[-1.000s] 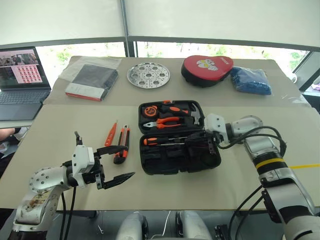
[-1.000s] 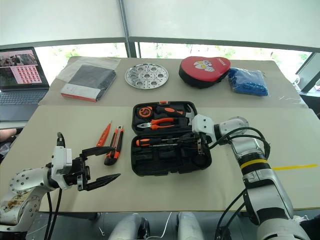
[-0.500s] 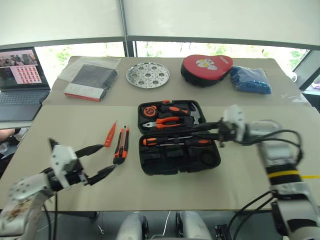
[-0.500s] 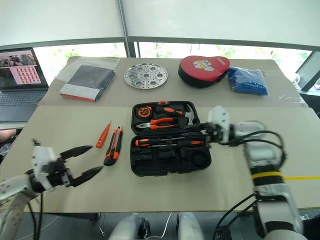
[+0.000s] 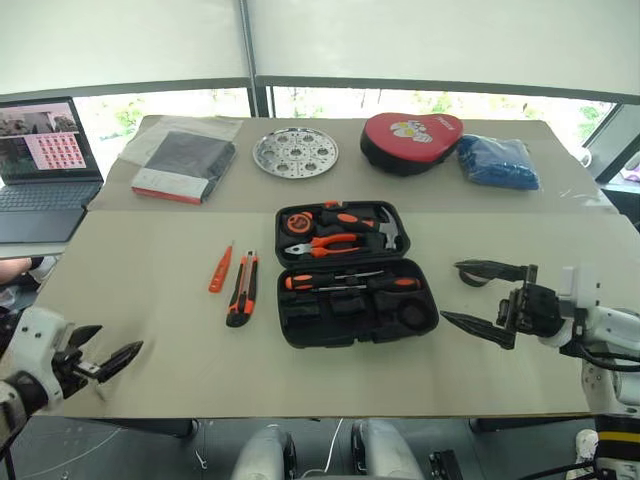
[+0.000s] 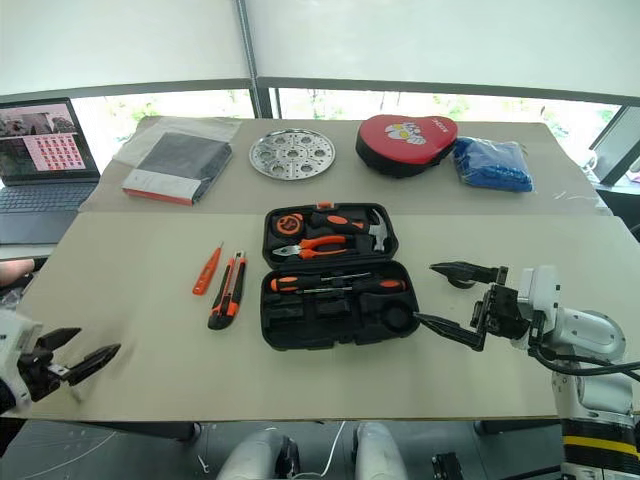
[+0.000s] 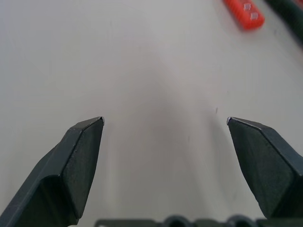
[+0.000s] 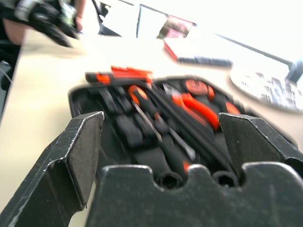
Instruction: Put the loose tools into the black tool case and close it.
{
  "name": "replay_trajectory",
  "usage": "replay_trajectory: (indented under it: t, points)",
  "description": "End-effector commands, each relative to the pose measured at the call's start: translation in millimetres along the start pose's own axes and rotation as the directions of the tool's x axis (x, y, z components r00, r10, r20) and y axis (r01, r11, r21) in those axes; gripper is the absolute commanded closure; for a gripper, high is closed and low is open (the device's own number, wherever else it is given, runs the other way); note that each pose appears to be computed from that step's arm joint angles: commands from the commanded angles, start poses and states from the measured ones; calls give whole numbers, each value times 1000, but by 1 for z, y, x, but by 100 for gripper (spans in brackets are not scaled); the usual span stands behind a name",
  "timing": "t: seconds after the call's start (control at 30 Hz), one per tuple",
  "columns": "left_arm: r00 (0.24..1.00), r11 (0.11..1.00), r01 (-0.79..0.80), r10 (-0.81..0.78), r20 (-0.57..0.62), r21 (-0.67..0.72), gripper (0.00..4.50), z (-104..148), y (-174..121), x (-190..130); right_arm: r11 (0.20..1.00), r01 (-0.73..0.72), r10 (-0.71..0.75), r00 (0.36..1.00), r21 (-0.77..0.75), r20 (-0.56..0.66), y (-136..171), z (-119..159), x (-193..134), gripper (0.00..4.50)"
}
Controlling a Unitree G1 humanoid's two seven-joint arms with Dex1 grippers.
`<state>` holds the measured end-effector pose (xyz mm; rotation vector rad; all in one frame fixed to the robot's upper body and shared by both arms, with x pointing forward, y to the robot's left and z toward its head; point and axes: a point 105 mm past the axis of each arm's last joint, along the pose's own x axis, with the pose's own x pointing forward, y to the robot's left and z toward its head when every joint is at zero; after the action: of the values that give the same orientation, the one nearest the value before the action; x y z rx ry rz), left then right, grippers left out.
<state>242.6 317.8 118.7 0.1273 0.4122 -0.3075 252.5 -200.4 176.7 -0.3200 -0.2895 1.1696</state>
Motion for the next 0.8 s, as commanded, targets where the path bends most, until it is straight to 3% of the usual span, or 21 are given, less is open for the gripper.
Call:
replay_trajectory:
  t: [0.03,0.13,0.27,0.6,0.7,0.8]
  points:
    - [996,998,62,-63,-60,-18,0,22,-22,23,996,-36,42,996,-79,73,-4,36,16,1]
    - [988,997,-49,40,-146,-54,0,33,-18,55,994,-52,60,995,-99,83,-12,52,32,1]
    - [990,990,-42,24,-137,-132,0,50,-34,86,992,-71,78,995,-107,68,-14,55,39,1]
    - [979,993,-77,58,-195,-92,0,40,-47,129,992,-68,77,993,-107,84,-13,57,48,1]
    - [976,989,-14,-18,-216,-144,76,33,-62,131,992,-64,73,993,-109,87,-15,58,47,0]
    - [972,991,-34,3,-234,-128,179,27,-54,124,992,-58,67,994,-110,82,-17,56,41,0]
